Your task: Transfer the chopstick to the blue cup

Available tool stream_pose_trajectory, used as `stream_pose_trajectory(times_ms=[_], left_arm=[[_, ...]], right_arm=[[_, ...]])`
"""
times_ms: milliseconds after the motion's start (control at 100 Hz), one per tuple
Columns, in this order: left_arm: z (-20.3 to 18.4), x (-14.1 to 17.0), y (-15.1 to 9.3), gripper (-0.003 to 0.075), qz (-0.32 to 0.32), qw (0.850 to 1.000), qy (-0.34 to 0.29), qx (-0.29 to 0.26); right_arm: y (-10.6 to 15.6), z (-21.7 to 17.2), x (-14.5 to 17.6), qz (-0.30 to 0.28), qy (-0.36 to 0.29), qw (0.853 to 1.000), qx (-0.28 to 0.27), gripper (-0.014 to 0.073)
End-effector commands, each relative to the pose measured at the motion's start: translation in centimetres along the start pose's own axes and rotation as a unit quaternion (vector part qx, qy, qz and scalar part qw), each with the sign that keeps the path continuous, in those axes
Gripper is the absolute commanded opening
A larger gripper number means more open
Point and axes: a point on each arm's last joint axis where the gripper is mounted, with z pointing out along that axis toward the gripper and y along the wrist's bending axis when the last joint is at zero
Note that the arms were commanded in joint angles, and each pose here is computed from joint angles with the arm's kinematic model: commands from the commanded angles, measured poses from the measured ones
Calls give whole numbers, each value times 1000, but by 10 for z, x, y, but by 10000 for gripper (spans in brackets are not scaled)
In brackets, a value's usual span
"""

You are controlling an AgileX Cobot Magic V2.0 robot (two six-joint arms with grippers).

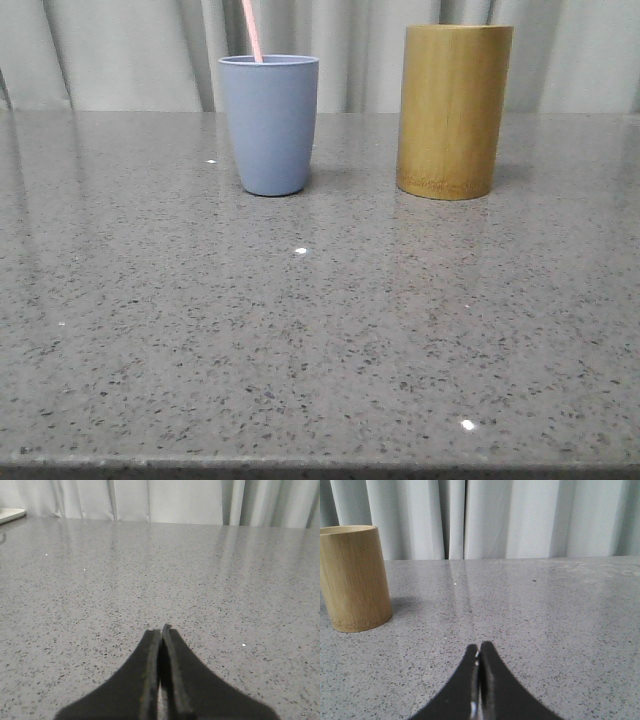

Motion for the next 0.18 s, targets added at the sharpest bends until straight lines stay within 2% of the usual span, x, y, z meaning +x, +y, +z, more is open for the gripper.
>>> stream_pose_trajectory(times_ms=[0,170], left_arm=[[-3,-6,0,-19,-3,998,-56,4],[-3,-6,0,-19,-3,998,-56,4]], right_arm=[[0,-2,-8,-6,-48,999,-1,-67],[0,-2,-8,-6,-48,999,-1,-67]])
